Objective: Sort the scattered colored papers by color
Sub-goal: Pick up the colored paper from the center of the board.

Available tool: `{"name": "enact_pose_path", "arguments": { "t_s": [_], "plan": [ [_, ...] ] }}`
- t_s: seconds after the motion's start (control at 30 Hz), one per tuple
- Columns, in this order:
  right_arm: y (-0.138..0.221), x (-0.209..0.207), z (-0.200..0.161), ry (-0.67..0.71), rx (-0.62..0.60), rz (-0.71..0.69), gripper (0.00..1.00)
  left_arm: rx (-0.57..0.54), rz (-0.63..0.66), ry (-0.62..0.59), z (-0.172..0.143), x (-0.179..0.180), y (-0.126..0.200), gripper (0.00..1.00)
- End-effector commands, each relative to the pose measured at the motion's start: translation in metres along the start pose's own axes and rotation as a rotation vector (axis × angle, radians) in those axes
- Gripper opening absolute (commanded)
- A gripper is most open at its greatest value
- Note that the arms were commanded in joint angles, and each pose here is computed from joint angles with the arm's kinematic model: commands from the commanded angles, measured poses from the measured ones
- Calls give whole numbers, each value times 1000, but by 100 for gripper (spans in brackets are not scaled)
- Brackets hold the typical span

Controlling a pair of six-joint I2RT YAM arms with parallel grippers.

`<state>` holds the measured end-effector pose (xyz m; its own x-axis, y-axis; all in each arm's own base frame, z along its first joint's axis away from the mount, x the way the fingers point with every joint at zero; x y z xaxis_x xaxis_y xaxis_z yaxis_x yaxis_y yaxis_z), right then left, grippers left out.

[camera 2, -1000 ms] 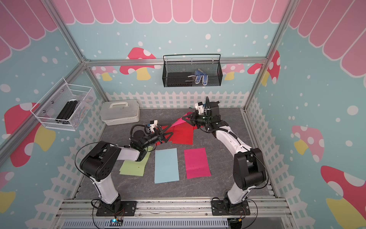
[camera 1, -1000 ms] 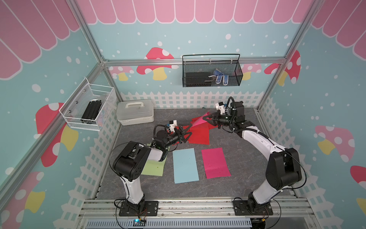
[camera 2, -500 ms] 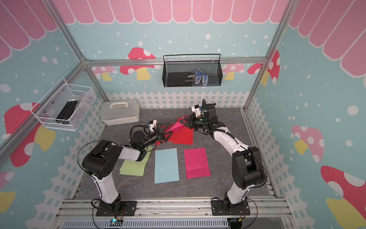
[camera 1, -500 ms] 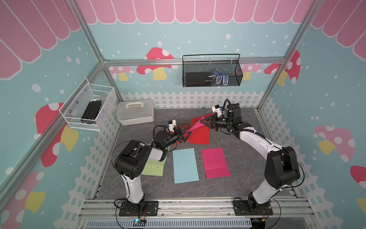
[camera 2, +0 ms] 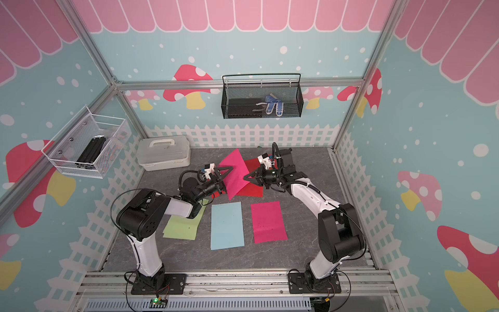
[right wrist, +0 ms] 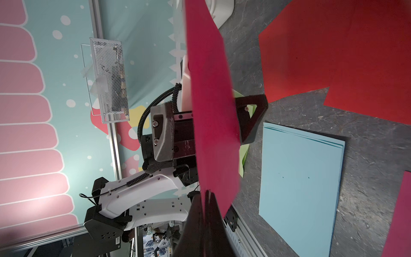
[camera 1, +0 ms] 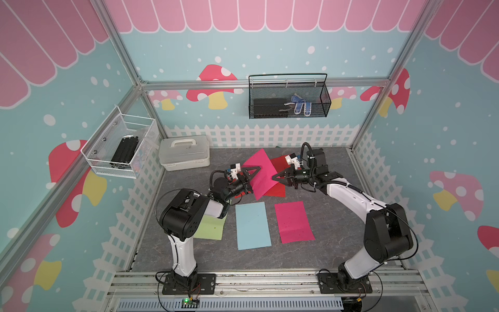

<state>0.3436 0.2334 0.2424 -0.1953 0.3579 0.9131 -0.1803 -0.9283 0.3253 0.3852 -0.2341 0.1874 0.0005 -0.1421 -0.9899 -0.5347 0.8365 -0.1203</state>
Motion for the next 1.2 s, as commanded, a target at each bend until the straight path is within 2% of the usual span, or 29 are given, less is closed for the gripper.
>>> {"name": "enact_pose_path", "arguments": {
  "t_s": [0.0,0.4,0.57,0.7,0.83,1.0,1.17],
  "plan": [
    [6,1,-11,25,10,-24,0,9,-55,-17,2,-14,-1,99],
    [12,-12,-8,31,-5,-112,0,0,-20,-45,0,-18,12,97],
    [16,-18,-10,25,0,-133,0,15,0,-58,-3,-21,11,83],
    [16,-25,-12,18,9,-152,0,23,23,-66,-4,-22,11,63],
    [14,-30,-11,9,12,-157,0,27,38,-81,-5,-24,12,56],
    [12,-36,-8,-4,16,-161,0,32,63,-106,-7,-28,13,35],
    [11,-40,-8,-9,17,-167,0,35,99,-107,-8,-26,13,19]
  ]
}}
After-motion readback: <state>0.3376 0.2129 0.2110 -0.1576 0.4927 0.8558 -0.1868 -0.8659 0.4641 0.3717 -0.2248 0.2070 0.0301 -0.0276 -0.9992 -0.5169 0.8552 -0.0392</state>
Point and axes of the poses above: each gripper's point midway between its finger pads, its own y axis back along the fingers, its own x axis along the line the jaws close on, z = x × y, the point moved 4 cm from there along y, back along the fingers, and after that the axes turned 8 degrees about y, right-handed, at the moved point
